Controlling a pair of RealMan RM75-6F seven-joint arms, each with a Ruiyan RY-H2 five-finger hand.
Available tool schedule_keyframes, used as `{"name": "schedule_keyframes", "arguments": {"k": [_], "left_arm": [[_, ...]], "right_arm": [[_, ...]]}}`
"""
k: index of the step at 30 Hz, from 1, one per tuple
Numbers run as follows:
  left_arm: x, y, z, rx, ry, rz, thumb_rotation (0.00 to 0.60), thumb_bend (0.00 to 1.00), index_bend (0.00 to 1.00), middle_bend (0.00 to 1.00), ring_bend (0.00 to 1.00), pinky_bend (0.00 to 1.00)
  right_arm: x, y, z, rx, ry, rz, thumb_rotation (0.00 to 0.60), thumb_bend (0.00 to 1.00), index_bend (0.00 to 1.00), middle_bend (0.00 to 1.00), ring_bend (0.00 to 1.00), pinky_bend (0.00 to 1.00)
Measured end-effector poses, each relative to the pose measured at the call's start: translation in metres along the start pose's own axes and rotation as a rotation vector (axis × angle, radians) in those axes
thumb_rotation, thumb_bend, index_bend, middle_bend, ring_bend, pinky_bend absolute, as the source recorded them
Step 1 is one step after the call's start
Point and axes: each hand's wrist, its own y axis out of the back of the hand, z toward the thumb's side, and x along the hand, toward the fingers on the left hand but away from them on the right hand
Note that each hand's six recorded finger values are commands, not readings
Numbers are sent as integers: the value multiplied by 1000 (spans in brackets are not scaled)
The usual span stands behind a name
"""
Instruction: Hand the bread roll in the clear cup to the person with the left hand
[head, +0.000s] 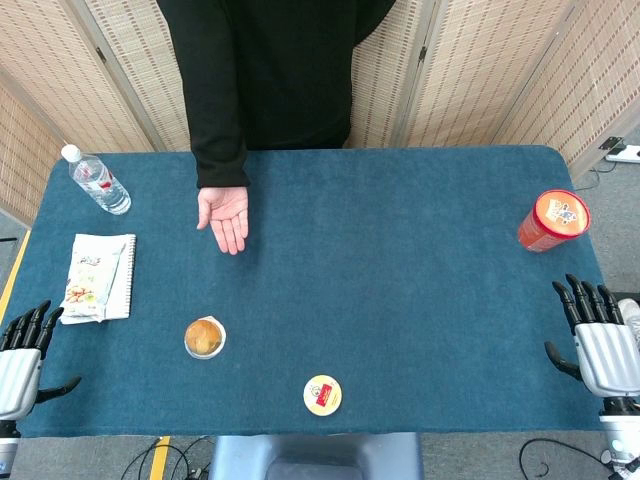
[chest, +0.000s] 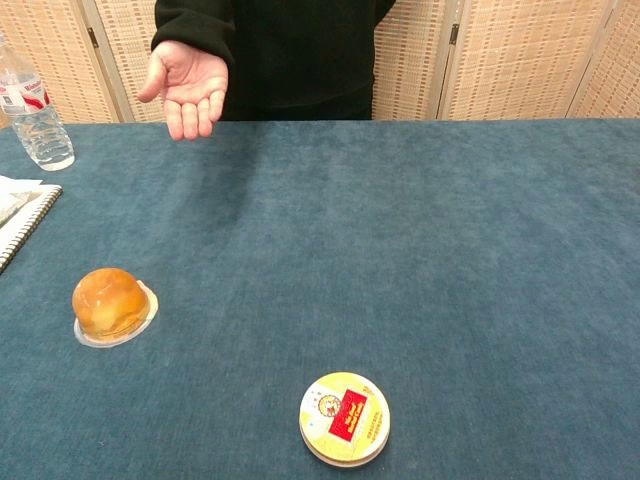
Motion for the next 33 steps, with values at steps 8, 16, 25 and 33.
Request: {"name": "schedule_keyframes", "arguments": {"k": [8, 16, 25, 33], "left_arm": [[6, -4, 9, -21, -37, -21, 600, 111, 0, 0, 4, 116], [14, -20, 68, -39, -264, -88, 600, 111, 144, 165, 118, 240], [27, -52, 125, -86, -364, -201, 600, 111, 202, 219, 147, 262], [55, -59, 153, -72, -383, -248, 600, 111, 230, 280, 209, 319]], "right_arm": [[1, -2, -1, -4, 1, 18, 600, 243, 0, 0, 0, 0], [13, 6, 9, -23, 73, -6, 600, 247, 0, 0, 0, 0], [32, 25, 10, -97, 158, -63, 600, 247, 0, 0, 0, 0], [42, 33, 5, -121, 185, -82, 600, 247, 0, 0, 0, 0]]}}
